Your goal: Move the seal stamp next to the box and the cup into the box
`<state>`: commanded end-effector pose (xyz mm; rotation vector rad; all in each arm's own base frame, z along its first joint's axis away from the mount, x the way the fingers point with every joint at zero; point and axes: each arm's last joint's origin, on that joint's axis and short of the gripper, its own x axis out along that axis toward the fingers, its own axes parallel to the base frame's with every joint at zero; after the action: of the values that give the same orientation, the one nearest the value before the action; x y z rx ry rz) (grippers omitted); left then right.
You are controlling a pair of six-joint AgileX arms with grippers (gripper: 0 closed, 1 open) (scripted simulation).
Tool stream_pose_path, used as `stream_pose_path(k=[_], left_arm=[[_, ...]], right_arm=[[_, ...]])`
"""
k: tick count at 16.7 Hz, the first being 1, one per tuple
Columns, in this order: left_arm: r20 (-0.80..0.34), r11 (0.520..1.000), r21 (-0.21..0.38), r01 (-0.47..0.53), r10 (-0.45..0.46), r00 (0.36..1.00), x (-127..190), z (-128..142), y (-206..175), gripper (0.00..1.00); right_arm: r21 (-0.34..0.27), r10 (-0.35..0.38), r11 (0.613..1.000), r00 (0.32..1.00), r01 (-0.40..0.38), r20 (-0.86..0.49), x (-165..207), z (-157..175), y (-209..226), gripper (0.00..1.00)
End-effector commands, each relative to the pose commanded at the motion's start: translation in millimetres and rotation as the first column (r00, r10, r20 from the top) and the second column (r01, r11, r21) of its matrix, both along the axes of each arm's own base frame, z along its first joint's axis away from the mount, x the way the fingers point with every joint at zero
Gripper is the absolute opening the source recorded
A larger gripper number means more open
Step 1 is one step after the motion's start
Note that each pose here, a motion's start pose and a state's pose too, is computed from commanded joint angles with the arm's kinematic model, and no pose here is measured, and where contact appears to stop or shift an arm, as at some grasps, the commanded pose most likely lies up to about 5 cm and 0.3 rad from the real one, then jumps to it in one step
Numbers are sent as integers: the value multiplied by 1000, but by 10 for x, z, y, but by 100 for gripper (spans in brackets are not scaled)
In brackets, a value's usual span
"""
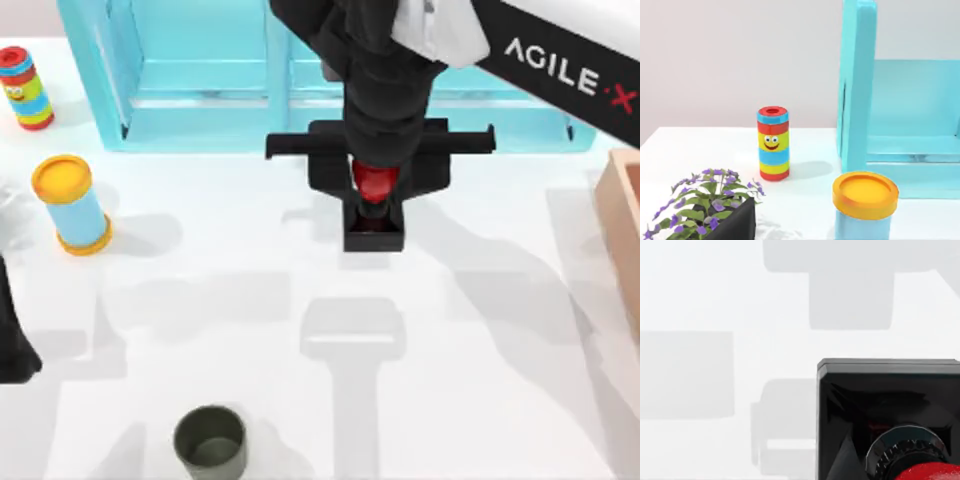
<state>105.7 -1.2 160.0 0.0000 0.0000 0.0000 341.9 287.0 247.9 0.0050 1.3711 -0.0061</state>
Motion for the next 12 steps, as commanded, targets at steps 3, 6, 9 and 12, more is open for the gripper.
stream_pose_path(k=[3,6,9,12], left_arm=[[0,1000,0,0,0,1000,0,0,0,100],[0,1000,0,0,0,1000,0,0,0,100],[0,1000,0,0,0,1000,0,0,0,100],[0,1000,0,0,0,1000,0,0,0,100]], right_arm=[[-3,4,1000,1000,-4,-4,-12,-16,23,0],[-5,3,1000,1000,-3,-4,-28,25,-93,0],[-4,2,1000,1000,-2,-6,-82,94,-292,0],[6,5,1000,1000,-5,3,-146,180,-463,0]])
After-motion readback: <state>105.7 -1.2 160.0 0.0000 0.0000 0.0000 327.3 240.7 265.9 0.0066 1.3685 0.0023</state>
